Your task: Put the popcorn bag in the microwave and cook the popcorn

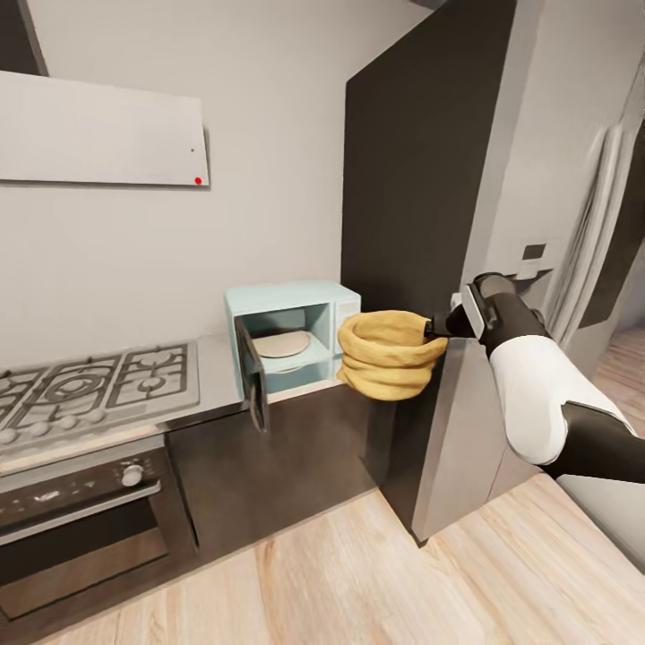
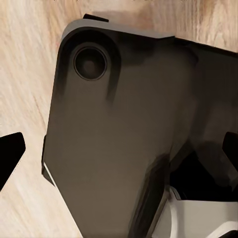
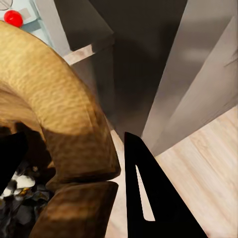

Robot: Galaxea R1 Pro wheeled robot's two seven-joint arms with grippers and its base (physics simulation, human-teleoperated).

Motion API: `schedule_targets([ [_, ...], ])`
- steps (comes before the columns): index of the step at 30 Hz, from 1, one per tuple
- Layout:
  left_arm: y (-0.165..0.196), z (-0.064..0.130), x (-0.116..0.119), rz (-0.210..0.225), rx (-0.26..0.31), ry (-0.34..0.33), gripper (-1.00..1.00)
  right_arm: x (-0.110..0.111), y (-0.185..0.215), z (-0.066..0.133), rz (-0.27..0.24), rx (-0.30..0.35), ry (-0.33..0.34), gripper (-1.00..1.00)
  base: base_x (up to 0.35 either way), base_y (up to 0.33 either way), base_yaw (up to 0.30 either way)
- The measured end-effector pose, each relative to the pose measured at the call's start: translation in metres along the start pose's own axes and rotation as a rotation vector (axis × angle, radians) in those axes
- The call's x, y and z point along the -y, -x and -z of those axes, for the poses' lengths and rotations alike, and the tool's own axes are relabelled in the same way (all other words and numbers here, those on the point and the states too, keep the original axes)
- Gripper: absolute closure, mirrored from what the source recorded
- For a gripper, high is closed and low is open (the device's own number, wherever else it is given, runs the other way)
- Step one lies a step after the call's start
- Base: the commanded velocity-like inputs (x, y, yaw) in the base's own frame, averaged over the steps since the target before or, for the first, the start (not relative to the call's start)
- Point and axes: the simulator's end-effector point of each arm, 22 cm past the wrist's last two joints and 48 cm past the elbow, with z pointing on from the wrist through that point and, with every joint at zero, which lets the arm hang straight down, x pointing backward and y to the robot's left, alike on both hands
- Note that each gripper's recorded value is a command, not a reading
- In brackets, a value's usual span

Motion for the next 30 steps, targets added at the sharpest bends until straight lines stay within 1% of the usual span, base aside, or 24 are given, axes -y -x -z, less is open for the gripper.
schedule_targets([
  [11,0.000,0.000,0.000,0.000,0.000,0.000,-1.00,0.001,0.000,0.000,-0.003,0.000,0.001,1.00,0.000,0.313,-0.001],
  [16,-0.001,0.000,0.000,0.000,-0.001,0.000,-1.00,0.005,0.012,0.008,-0.013,0.036,-0.003,1.00,0.000,0.264,0.000],
  [17,0.000,0.000,0.000,0.000,-0.001,0.000,-1.00,0.005,0.015,0.010,-0.020,0.044,-0.001,1.00,0.000,0.083,0.000],
  [19,0.000,0.000,0.000,0.000,-0.001,0.000,-1.00,0.009,0.017,0.012,-0.063,0.052,0.016,1.00,0.000,0.032,0.000],
  [20,0.000,0.000,0.000,0.000,-0.001,0.000,-1.00,0.008,0.017,0.012,-0.073,0.052,0.022,1.00,0.000,0.014,0.000],
  [24,-0.001,0.000,0.000,0.000,-0.001,0.000,-1.00,0.004,0.016,0.011,-0.075,0.049,0.027,1.00,0.000,0.003,0.000],
  [27,0.000,0.000,0.000,0.000,-0.001,0.000,-1.00,0.010,0.014,0.010,-0.072,0.044,-0.005,1.00,0.000,0.000,0.000],
  [30,0.000,0.000,0.000,0.000,-0.001,0.000,-1.00,0.013,0.013,0.010,-0.072,0.042,-0.015,1.00,0.000,0.000,0.000],
])
